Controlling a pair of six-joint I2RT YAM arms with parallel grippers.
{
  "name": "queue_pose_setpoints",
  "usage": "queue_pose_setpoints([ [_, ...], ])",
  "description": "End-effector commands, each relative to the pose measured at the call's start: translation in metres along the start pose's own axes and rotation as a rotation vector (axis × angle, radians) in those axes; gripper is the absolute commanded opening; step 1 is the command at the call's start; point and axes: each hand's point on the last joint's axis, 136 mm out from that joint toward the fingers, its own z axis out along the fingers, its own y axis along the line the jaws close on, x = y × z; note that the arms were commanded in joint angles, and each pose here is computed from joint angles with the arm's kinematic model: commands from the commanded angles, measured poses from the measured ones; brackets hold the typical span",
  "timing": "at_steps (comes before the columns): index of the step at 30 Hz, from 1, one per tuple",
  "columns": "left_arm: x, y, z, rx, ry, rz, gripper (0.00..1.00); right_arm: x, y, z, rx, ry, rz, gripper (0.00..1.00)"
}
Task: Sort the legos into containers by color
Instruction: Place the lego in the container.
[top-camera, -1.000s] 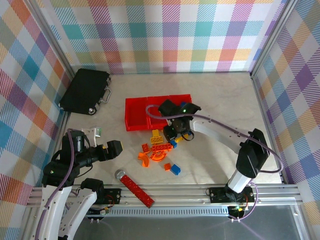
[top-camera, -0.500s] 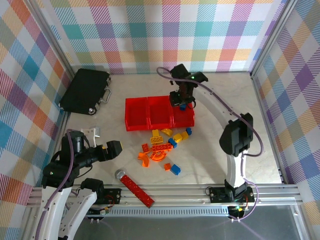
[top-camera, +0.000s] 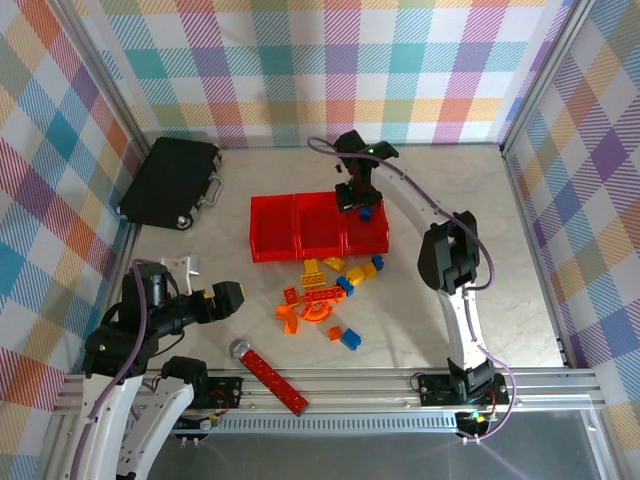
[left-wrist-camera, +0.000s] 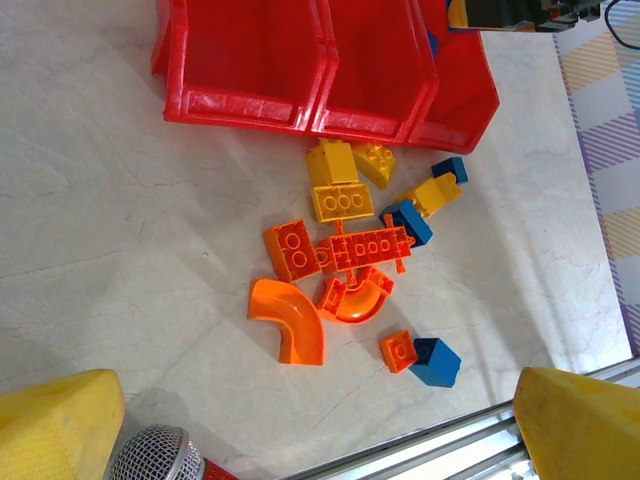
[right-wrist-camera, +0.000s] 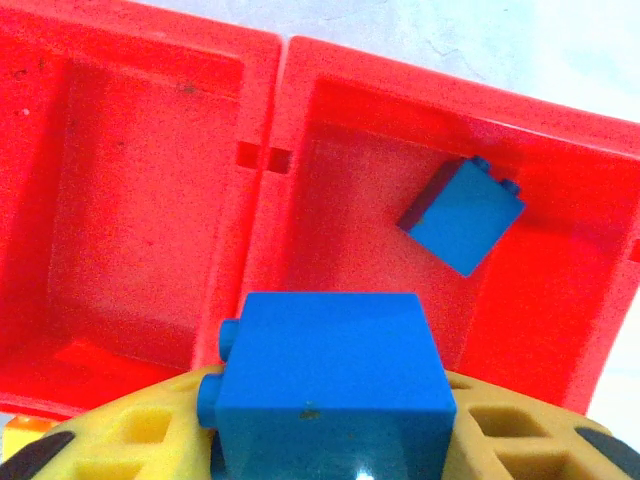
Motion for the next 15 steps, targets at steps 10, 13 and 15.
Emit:
queue_pose_setpoints([
  [10, 0.005, 0.002, 0.001, -0.004, 0.012, -0.01, 1.0, 0.0, -0.019, 0.022, -0.018, 0.027, 0.032, 0.43],
  [13, 0.005, 0.003, 0.001, -0.007, 0.014, -0.011, 1.0, -0.003, -0.018, 0.027, -0.03, 0.027, 0.029, 0.44],
  [15, 0.005, 0.002, 0.0, -0.007, 0.01, -0.01, 1.0, -0.003, -0.017, 0.028, -0.033, 0.03, 0.026, 0.44],
])
